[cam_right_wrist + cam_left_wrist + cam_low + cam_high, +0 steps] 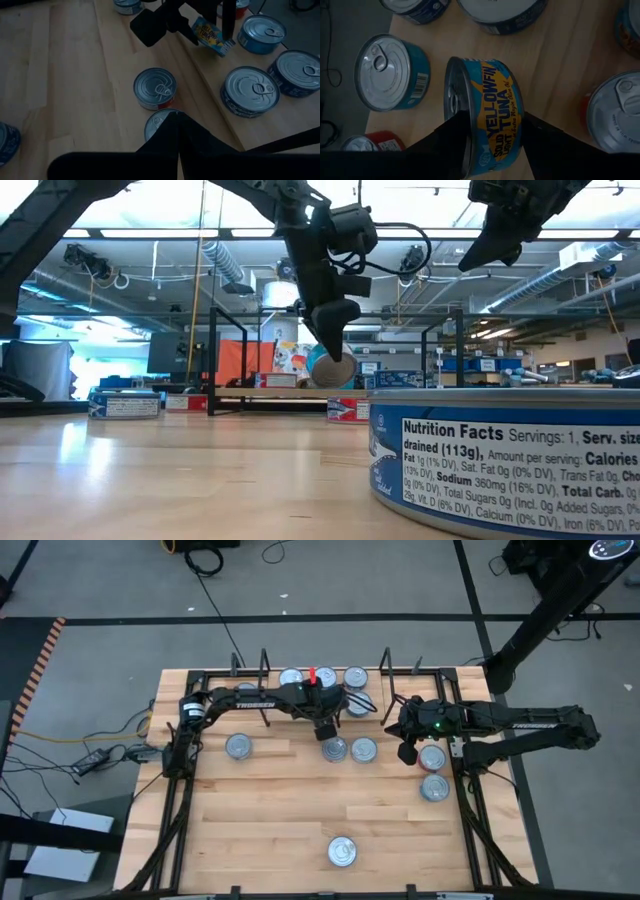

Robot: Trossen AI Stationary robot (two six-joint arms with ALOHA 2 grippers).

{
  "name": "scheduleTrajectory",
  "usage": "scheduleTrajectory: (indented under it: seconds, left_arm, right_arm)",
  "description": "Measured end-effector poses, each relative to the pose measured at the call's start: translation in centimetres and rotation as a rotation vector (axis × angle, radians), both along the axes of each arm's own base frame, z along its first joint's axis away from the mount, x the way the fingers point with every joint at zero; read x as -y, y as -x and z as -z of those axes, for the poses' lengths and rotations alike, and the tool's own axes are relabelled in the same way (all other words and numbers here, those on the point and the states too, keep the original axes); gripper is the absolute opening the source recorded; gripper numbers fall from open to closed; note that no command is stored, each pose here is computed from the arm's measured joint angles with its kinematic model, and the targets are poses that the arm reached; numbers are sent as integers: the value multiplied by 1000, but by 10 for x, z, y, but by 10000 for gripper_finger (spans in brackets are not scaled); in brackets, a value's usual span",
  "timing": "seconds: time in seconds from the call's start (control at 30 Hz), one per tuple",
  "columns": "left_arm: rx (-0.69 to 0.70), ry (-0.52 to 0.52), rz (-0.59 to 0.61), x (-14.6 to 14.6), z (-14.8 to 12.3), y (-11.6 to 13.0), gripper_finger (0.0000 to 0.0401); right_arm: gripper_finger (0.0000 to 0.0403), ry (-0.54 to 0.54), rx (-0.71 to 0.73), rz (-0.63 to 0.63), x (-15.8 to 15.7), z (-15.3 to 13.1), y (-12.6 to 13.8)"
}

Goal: Stack canned seafood by type on shelf
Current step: Put the light blue tuna can on the shelf

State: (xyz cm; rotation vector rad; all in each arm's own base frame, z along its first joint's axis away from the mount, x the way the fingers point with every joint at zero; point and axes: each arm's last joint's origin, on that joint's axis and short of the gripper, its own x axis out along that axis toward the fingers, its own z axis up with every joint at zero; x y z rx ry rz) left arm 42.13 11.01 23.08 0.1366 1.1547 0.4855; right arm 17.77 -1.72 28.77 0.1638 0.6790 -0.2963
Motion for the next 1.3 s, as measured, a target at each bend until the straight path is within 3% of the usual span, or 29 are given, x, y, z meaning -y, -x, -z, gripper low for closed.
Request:
scheduleTrajectory:
  seconds: [0.57, 0.83, 0.97, 1.3]
  left_arm:
    - [62, 93, -31, -11, 1, 0, 185]
    - [61, 139, -16, -10, 6, -2, 236]
    - [54, 138, -22, -11, 8, -2, 254]
    - [44, 88, -86, -25, 11, 2, 242]
  right_arm:
    - [9, 0, 0, 0, 0, 0, 0]
    - [9, -1, 0, 0, 0, 0, 0]
    - [9, -1, 0, -1, 0, 0, 0]
    - [9, -1, -1, -1, 0, 0, 0]
